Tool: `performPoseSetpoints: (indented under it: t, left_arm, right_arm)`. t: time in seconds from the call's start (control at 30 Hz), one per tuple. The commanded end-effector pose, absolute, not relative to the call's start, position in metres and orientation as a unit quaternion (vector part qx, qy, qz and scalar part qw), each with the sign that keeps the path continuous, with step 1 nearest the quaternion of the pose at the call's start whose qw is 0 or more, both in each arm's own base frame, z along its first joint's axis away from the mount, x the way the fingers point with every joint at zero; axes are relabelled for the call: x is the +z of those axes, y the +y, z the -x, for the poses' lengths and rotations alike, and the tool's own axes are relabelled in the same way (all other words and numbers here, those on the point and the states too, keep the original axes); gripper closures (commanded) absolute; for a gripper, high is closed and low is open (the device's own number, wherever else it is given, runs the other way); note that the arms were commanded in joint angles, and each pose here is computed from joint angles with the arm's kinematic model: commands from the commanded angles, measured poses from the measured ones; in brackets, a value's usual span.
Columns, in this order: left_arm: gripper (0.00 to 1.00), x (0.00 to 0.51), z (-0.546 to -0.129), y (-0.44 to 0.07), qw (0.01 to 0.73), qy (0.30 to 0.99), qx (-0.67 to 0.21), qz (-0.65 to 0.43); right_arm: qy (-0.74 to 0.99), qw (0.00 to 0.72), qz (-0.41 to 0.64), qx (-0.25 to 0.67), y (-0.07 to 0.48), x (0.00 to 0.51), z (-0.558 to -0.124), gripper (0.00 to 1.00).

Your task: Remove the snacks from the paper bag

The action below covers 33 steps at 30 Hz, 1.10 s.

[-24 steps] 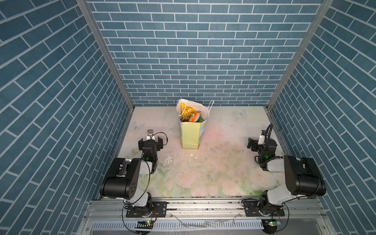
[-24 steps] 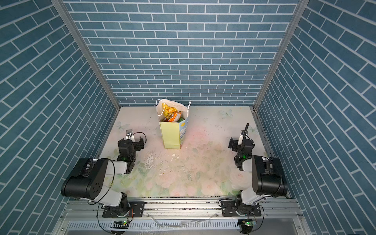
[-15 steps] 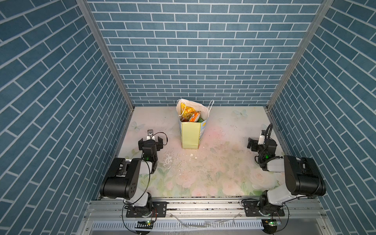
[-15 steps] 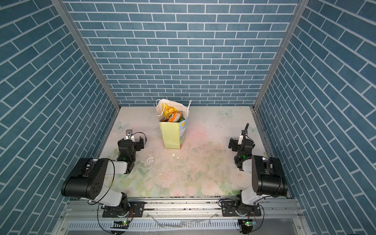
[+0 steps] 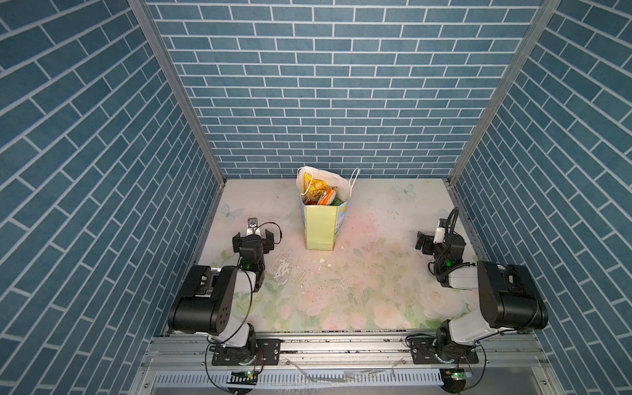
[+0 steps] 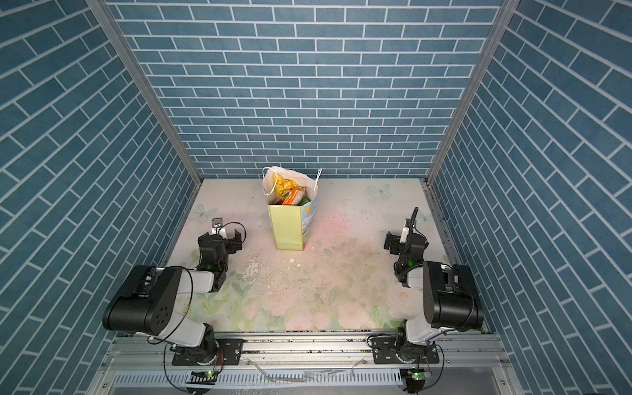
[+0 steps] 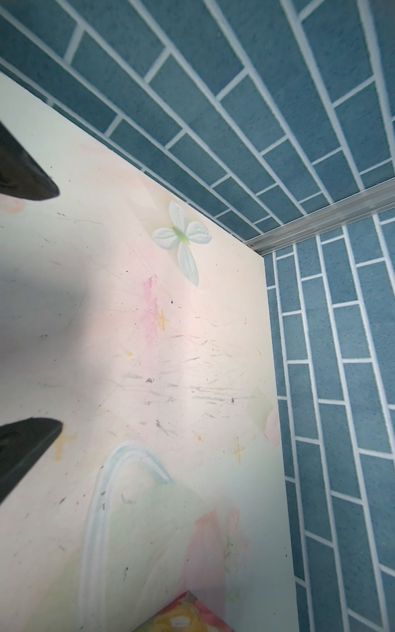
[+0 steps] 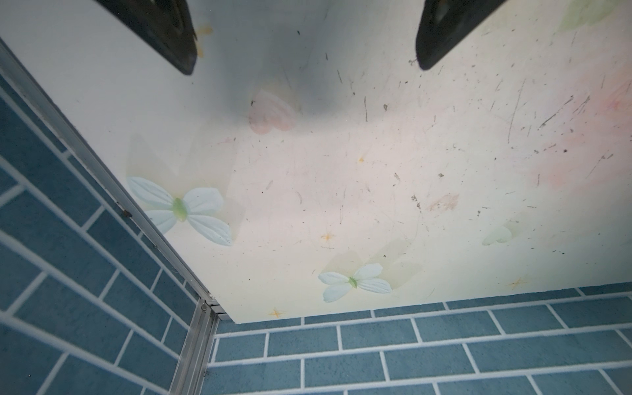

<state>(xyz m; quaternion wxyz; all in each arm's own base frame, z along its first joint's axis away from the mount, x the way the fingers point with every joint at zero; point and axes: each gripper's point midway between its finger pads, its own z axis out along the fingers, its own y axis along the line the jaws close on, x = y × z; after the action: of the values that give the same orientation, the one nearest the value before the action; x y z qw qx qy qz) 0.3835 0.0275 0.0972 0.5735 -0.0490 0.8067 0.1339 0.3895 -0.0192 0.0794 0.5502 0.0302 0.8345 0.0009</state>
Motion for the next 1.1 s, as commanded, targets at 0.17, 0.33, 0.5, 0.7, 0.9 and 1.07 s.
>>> performPoseSetpoints:
  t: [0.17, 0.33, 0.5, 0.7, 0.9, 1.07]
  left_arm:
    - [0.0, 0.099, -0.388, 0.027, 0.574, 0.807, 0.129, 0.051]
    - [0.01, 0.098, -0.387, 0.027, 0.574, 0.807, 0.128, 0.051]
    - [0.0, 0.099, -0.388, 0.027, 0.575, 0.807, 0.128, 0.051]
    - [0.0, 0.098, -0.388, 0.027, 0.573, 0.808, 0.128, 0.051]
    - [0.01, 0.103, -0.385, 0.032, 0.568, 0.808, 0.142, 0.064]
    - [0.0, 0.136, -0.38, 0.036, 0.551, 0.808, 0.19, 0.079]
  right_arm:
    - [0.828, 0.561, -0.019, -0.006, -0.02, 0.088, -0.396, 0.01]
    - [0.828, 0.56, -0.018, -0.003, -0.019, 0.087, -0.396, 0.01]
    - [0.828, 0.56, -0.018, -0.006, -0.02, 0.088, -0.396, 0.01]
    - [0.829, 0.559, -0.017, -0.008, -0.019, 0.087, -0.397, 0.01]
    - [0.833, 0.553, -0.016, -0.006, -0.019, 0.092, -0.396, 0.01]
    - [0.827, 0.561, -0.001, -0.016, -0.012, 0.123, -0.389, 0.01]
